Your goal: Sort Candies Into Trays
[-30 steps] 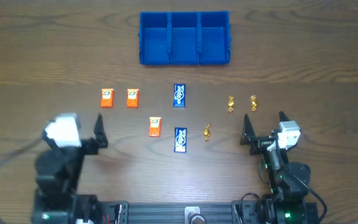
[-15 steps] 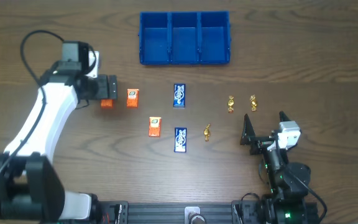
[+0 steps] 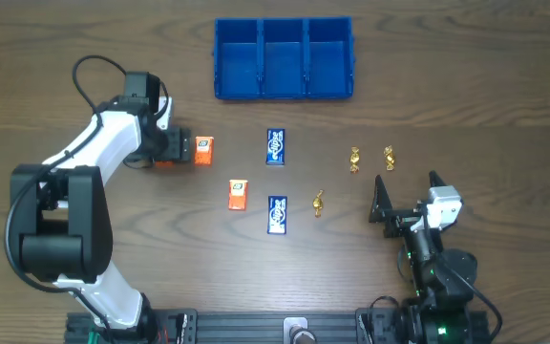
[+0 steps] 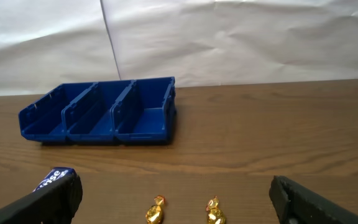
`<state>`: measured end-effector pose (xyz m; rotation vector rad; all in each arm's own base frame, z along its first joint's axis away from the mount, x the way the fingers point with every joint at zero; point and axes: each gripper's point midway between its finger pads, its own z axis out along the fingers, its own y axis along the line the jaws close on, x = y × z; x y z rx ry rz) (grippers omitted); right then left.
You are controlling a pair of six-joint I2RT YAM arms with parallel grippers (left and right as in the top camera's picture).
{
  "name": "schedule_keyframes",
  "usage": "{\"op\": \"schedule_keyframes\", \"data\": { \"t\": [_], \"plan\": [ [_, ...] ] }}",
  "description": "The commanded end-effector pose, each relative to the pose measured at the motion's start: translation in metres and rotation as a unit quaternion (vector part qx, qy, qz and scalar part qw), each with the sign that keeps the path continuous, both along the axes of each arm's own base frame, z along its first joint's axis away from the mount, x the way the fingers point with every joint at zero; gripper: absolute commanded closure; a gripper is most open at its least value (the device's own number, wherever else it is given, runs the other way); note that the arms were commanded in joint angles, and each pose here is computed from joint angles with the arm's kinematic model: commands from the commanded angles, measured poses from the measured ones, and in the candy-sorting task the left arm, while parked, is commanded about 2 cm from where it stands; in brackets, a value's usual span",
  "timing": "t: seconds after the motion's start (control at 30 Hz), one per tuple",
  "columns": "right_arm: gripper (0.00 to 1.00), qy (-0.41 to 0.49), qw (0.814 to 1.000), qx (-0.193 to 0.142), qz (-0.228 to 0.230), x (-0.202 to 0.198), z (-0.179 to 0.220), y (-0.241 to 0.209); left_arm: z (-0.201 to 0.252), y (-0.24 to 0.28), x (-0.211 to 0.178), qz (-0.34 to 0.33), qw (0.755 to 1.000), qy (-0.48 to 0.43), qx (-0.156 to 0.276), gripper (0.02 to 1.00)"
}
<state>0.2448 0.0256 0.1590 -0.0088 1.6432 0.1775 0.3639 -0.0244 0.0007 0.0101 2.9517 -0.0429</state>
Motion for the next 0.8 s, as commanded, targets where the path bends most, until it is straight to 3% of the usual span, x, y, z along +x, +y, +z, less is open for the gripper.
{"op": "schedule_keyframes", "data": {
  "t": [0.03, 0.33, 0.53, 0.63, 0.73, 0.8],
  "plan": [
    [0.003, 0.0, 1.0, -0.005, -0.001, 0.0, -0.001, -0.001, -0.006, -0.001, 0.0, -0.003, 1.0, 0.007, -0.002, 0.301],
    [0.003, 0.0, 1.0, -0.005, -0.001, 0.0, -0.001, -0.001, -0.012, -0.001, -0.002, 0.007, 1.0, 0.016, -0.003, 0.454],
    [0.003, 0.0, 1.0, -0.006, -0.001, 0.0, -0.001, -0.001, -0.011, -0.001, 0.0, 0.022, 1.0, 0.011, -0.006, 0.656],
    [0.003, 0.0, 1.0, -0.005, -0.001, 0.0, -0.001, -0.001, -0.007, -0.001, 0.005, 0.037, 0.999, 0.002, -0.01, 0.687],
    [0.003, 0.0, 1.0, -0.005, -0.001, 0.0, -0.001, -0.001, 0.024, -0.006, 0.019, 0.066, 0.997, -0.033, -0.022, 0.693],
    [0.003, 0.0, 1.0, -0.005, -0.001, 0.0, -0.001, -0.001, 0.097, -0.025, 0.047, 0.064, 0.99, -0.125, -0.035, 0.682]
  ]
}}
